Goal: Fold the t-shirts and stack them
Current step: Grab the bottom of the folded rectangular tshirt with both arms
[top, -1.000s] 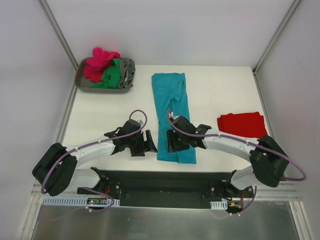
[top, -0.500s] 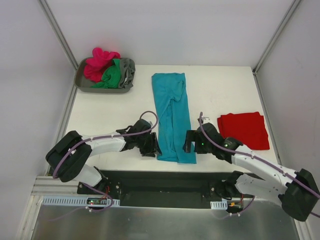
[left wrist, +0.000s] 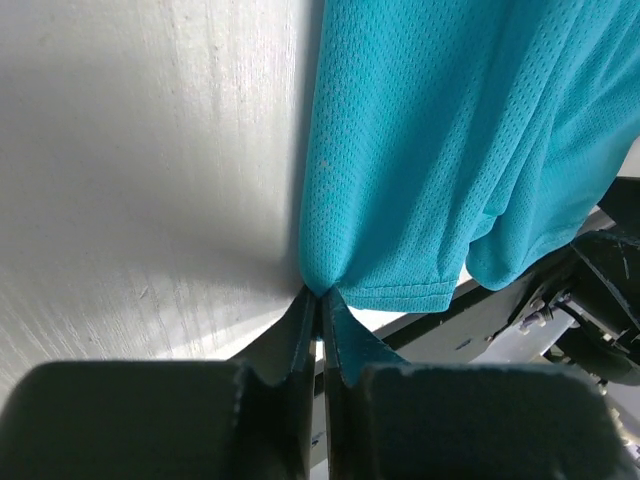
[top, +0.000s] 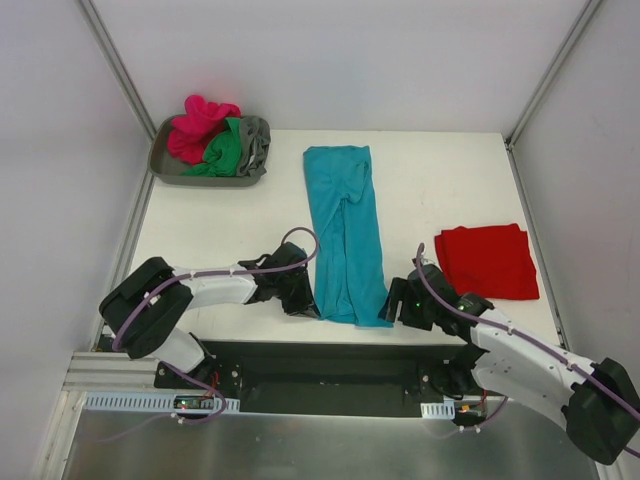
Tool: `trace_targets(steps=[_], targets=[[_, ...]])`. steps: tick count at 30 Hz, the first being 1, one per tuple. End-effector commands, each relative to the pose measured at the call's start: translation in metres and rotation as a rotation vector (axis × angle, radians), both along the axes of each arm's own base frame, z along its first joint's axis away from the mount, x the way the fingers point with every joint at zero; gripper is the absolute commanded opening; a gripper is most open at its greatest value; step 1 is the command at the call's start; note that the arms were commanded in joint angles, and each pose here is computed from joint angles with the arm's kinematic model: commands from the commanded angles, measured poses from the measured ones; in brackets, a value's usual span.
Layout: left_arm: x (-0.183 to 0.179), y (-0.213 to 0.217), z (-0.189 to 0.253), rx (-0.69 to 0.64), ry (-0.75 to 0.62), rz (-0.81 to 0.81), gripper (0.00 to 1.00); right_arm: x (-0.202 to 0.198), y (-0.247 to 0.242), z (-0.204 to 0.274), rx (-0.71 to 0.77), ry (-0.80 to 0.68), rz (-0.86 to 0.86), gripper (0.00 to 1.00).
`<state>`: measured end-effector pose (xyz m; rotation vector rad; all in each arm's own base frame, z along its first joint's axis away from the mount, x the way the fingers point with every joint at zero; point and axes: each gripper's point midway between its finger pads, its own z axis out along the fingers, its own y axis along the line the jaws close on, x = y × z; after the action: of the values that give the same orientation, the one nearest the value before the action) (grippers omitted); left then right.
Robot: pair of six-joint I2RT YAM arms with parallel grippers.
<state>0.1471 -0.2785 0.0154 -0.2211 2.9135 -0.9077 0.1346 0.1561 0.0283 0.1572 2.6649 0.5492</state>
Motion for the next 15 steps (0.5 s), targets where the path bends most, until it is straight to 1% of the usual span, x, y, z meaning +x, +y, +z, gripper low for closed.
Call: trace_targets(steps=[1, 2, 4, 8, 9, 12, 13, 15], targets=[[0.000, 0.011, -0.010, 0.077, -0.015, 0.022, 0.00, 0.001, 0.018, 0.000, 0.093, 0.033, -0.012, 0.68], [-0.001, 0.014, -0.010, 0.086, -0.020, 0.026, 0.00, 0.001, 0.021, 0.000, 0.106, 0.041, -0.008, 0.62], [-0.003, 0.018, -0.010, 0.102, -0.031, 0.029, 0.00, -0.003, 0.031, 0.001, 0.148, 0.067, 0.022, 0.56], [-0.009, 0.020, -0.010, 0.105, -0.037, 0.011, 0.00, -0.007, 0.031, -0.003, 0.146, 0.093, 0.025, 0.32], [-0.012, 0.019, -0.009, 0.102, -0.027, 0.009, 0.00, -0.007, 0.032, -0.002, 0.155, 0.090, 0.031, 0.28], [-0.018, 0.020, -0.008, 0.098, -0.024, 0.007, 0.00, -0.011, 0.038, 0.004, 0.193, 0.084, 0.062, 0.20], [-0.020, 0.020, -0.005, 0.089, -0.026, 0.006, 0.00, -0.012, 0.038, 0.005, 0.203, 0.078, 0.066, 0.15], [-0.019, 0.020, 0.003, 0.076, -0.064, 0.011, 0.00, -0.013, 0.039, 0.011, 0.232, 0.057, 0.072, 0.03]])
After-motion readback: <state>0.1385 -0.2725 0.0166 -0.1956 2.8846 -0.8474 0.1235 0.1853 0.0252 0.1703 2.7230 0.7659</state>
